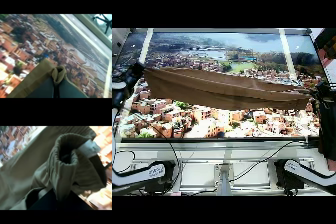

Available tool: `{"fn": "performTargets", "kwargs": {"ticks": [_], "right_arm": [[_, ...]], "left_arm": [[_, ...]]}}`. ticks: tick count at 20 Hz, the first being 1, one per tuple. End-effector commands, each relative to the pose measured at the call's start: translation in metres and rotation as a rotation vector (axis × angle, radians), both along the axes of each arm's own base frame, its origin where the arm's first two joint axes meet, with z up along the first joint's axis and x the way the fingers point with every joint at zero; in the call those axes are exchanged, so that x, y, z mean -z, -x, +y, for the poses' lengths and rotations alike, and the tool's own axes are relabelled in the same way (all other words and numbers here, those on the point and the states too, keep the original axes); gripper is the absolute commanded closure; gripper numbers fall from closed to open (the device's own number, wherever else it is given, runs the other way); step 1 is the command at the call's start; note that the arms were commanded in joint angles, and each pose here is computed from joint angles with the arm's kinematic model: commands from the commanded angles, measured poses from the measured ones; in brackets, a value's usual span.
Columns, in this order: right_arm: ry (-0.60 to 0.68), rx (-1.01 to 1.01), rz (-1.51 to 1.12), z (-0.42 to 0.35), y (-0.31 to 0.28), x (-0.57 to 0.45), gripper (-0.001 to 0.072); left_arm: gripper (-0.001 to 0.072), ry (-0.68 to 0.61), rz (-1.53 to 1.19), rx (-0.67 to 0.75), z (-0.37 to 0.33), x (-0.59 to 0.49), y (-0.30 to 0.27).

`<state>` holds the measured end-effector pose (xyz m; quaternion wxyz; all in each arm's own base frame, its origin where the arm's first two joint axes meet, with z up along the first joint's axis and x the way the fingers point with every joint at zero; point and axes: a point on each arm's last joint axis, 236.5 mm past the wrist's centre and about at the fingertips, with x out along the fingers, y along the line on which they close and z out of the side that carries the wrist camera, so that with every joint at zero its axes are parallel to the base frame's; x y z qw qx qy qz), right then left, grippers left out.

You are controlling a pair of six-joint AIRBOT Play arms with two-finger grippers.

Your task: Fold the clothes and pants, and hang the long-sleeved shirts on hangers.

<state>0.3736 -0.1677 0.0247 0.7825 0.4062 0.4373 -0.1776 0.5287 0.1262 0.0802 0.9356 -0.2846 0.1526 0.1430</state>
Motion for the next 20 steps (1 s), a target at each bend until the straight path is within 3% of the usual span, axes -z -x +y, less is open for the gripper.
{"fn": "performTargets", "kwargs": {"ticks": [1,10,17,20], "right_arm": [[-0.122,0.106,-0.081,-0.004,-0.036,0.02,0.0682],[-0.025,0.263,-0.286,-0.005,-0.118,0.027,0.0683],[-0.105,0.457,-0.306,-0.021,-0.13,0.051,0.0683],[-0.096,0.465,-0.318,-0.024,-0.131,0.049,0.0682]], "left_arm": [[0.0693,0.018,0.016,0.011,-0.01,0.021,-0.033],[0.069,0.031,0.09,-0.002,-0.007,0.068,-0.036],[0.0689,0.008,0.088,-0.088,0.014,0.08,-0.036],[0.0689,0.067,0.048,-0.168,0.025,0.076,-0.035]]}}
